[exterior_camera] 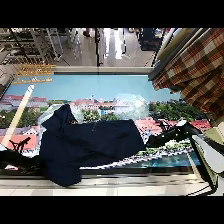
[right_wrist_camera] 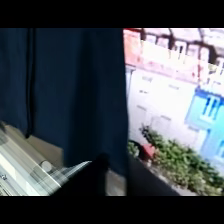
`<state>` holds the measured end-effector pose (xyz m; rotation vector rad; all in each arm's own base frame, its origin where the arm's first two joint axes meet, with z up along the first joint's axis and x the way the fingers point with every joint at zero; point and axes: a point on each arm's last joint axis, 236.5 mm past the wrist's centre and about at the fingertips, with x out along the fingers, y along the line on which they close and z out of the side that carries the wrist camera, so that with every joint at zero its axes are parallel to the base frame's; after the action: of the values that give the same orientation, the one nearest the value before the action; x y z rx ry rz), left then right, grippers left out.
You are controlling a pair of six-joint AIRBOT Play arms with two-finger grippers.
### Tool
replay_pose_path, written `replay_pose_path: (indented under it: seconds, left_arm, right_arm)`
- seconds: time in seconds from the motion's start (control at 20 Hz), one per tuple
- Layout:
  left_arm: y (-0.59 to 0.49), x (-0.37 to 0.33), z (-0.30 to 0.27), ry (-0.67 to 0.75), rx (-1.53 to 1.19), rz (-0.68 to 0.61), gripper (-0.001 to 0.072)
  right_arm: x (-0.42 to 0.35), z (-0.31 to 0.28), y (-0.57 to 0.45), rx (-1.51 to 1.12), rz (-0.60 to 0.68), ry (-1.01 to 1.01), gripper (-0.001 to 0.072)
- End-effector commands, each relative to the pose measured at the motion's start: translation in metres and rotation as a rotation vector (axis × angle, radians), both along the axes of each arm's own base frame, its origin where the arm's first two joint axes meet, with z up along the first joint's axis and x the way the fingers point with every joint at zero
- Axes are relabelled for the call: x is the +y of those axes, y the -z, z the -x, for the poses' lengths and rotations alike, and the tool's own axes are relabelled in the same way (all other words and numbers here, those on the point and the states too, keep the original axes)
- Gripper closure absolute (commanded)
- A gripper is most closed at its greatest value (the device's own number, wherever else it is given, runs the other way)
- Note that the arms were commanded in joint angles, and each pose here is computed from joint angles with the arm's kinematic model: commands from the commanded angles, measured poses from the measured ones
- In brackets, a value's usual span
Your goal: Fold the clothes and pants, and hang the long-sleeved shirts on hangers.
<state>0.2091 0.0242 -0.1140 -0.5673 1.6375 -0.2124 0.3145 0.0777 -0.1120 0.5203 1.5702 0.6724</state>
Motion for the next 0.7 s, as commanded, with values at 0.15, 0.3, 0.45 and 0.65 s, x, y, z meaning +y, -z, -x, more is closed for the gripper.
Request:
replay_pose_path:
  seconds: [0.15, 0.3, 0.45, 0.65]
  left_arm:
    - [-0.006, -0.014, -0.001, 0.009, -0.006, 0.078, 0.0701]
    - [-0.058, -0.021, -0.022, -0.020, -0.113, 0.151, 0.0703]
    - [-0.224, -0.027, -0.100, -0.117, -0.626, 0.301, 0.0703]
    - [-0.575, -0.050, -0.061, -0.097, -1.610, 0.624, 0.0703]
  right_arm:
    - [0.014, -0.001, -0.022, -0.026, -0.046, -0.018, 0.0697]
    - [0.021, -0.009, -0.086, -0.149, -0.084, -0.047, 0.0698]
    - [0.018, -0.032, -0.206, -0.444, -0.034, -0.004, 0.0698]
    - [0.004, -0.008, -0.424, -0.998, 0.106, 0.134, 0.0698]
